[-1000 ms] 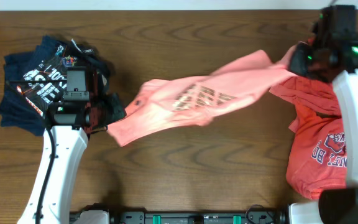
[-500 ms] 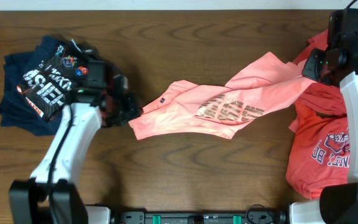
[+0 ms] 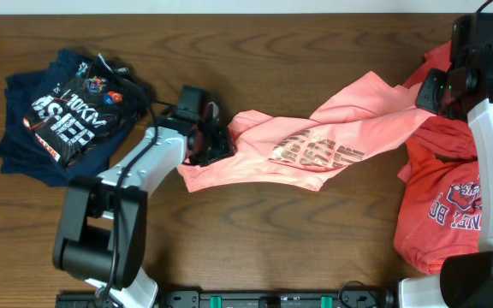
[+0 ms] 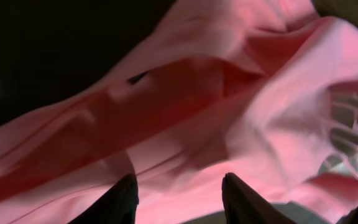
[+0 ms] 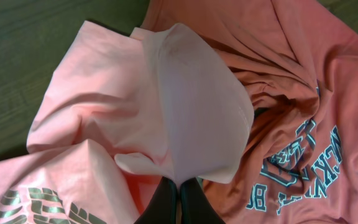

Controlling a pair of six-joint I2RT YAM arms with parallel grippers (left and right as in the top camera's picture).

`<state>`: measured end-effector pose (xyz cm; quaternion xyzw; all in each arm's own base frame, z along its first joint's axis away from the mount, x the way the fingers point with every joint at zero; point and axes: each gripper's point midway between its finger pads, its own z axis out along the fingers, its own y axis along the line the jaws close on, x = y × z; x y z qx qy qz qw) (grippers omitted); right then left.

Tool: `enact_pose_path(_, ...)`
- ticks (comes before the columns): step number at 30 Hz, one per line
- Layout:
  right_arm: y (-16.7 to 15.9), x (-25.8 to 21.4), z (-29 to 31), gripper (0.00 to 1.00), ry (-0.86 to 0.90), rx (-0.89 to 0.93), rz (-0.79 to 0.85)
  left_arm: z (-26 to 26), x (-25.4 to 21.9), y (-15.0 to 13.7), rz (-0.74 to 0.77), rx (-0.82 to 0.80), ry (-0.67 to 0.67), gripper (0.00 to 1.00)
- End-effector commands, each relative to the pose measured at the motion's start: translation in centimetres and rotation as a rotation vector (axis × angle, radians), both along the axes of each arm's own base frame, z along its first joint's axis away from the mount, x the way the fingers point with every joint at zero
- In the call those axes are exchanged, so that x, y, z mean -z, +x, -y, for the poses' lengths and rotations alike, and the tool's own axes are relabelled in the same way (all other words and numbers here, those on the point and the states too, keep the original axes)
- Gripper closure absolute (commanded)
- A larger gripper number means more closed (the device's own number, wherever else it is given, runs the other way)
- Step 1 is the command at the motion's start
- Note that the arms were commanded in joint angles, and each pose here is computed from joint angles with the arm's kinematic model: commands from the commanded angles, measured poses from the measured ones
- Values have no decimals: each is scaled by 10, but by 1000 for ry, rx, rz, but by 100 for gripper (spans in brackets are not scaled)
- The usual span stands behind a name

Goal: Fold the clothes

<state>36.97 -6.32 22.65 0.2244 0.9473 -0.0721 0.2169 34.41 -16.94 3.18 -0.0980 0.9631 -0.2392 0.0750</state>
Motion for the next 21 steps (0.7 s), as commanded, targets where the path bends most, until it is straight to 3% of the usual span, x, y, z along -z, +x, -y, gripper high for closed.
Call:
enact_pose_path(1,-1,0,2,98,-12,-11,-7,10,6,2,-8,-29,-16,53)
enact_pose_path(5,-2,0,2,99,-12,-11,-13,14,2,14,59,-27,-11,53)
enact_pose_path(6,-2,1,2,99,-12,-11,-13,14,2,16,66,-29,-6,56)
enact_pose_path(8,-3,1,2,99,-12,-11,-14,14,2,17,71,-29,-8,73)
enact_pose_path(10,-4,1,2,99,-12,-10,-18,14,2,17,70,-28,-8,76)
enact_pose_path(12,-4,1,2,99,-12,-10,-22,14,4,14,54,-27,-7,74)
enact_pose_path(15,-5,2,3,98,-12,-9,-24,11,8,5,16,-26,7,57)
enact_pose_path(21,-6,2,6,98,-11,0,-24,12,13,2,-1,-21,14,49)
